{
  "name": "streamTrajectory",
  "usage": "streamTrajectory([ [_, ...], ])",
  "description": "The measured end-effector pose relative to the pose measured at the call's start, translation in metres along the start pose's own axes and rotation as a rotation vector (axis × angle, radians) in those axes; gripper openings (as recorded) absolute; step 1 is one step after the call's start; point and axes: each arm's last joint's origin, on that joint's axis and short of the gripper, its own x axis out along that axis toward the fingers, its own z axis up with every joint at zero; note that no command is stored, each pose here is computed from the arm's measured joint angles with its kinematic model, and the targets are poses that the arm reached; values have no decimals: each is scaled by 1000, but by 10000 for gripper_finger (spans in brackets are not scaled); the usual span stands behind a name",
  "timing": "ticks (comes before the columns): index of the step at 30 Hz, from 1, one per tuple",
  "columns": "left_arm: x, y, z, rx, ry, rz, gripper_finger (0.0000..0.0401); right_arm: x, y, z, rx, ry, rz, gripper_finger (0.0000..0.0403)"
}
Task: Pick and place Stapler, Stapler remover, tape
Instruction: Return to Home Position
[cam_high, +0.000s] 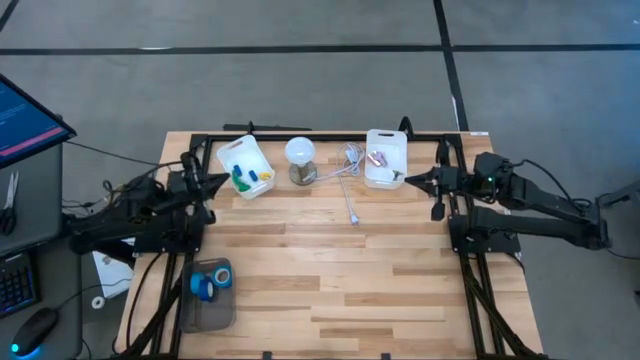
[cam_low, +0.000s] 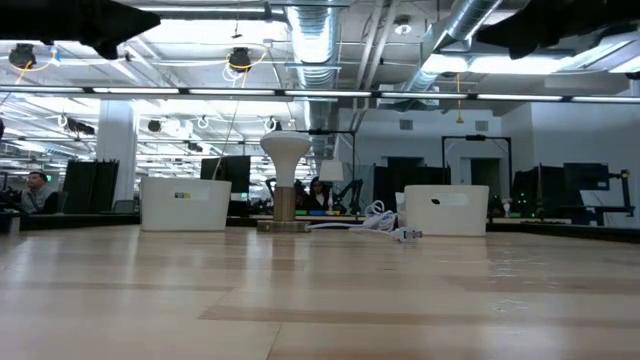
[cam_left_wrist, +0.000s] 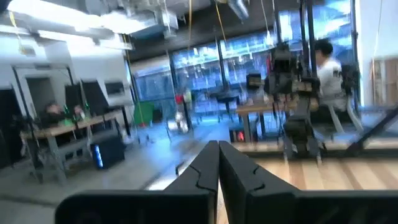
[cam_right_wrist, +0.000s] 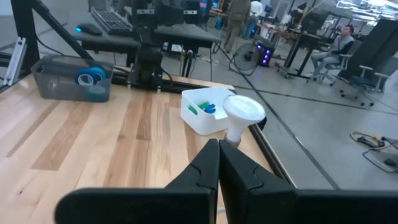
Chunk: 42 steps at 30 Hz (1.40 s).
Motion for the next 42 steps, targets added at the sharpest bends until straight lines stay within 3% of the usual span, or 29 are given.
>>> streamTrajectory([
  [5, 2, -1, -5, -16, 83, -17, 2, -4, 0, 0, -15, -12, -3, 0],
  [17, -1, -2, -5, -55, 79, -53, 2, -25, 4, -2, 16, -30, 10, 0],
  [33, -1, -3, -5, -57, 75, -73, 2, -73, 10, -2, 43, -280, -14, 0],
  [42, -1, -3, -5, -58, 70, -89, 2, -67, 12, -12, 100, -298, -34, 0],
])
